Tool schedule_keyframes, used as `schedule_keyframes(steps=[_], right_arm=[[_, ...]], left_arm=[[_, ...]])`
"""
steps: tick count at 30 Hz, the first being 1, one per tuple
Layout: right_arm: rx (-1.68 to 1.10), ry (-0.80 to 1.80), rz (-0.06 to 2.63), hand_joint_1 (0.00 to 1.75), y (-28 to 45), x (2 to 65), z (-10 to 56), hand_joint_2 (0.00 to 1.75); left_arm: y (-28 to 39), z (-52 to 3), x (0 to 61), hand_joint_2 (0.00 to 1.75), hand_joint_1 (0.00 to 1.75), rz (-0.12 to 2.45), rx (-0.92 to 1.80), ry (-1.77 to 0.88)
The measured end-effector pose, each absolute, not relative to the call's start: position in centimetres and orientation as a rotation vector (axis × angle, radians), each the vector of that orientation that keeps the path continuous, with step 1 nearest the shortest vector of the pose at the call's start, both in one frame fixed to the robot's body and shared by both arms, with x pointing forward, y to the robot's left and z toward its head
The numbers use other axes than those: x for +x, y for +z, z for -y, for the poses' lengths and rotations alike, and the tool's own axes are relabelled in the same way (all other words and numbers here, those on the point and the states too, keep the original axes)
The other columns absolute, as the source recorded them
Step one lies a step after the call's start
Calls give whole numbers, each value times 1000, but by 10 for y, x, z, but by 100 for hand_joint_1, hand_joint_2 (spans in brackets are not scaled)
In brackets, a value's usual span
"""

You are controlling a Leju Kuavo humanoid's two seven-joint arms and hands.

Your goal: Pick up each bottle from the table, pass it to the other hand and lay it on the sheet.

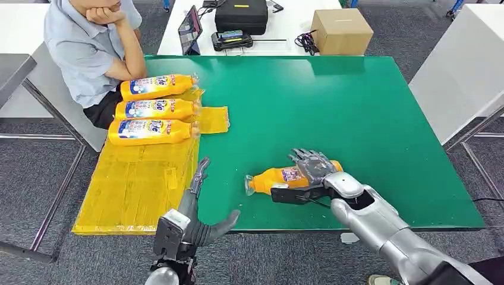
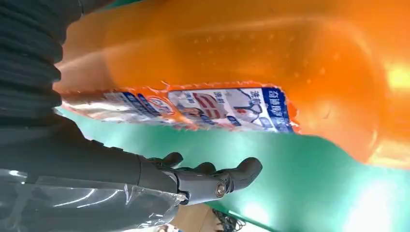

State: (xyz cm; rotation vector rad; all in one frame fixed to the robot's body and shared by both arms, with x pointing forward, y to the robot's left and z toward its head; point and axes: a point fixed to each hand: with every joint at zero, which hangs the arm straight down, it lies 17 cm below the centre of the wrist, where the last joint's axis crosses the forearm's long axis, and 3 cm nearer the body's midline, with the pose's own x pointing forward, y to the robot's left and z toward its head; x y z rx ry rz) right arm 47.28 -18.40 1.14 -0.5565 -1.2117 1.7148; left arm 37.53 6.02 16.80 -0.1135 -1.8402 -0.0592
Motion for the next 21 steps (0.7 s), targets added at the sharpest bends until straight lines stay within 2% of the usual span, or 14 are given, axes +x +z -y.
schedule_keyframes(steps=[21], right_arm=[[-515,1721,1219,0,8,457,196,175]], left_arm=[[164,-61,372,175,0,1836,-104,-78]])
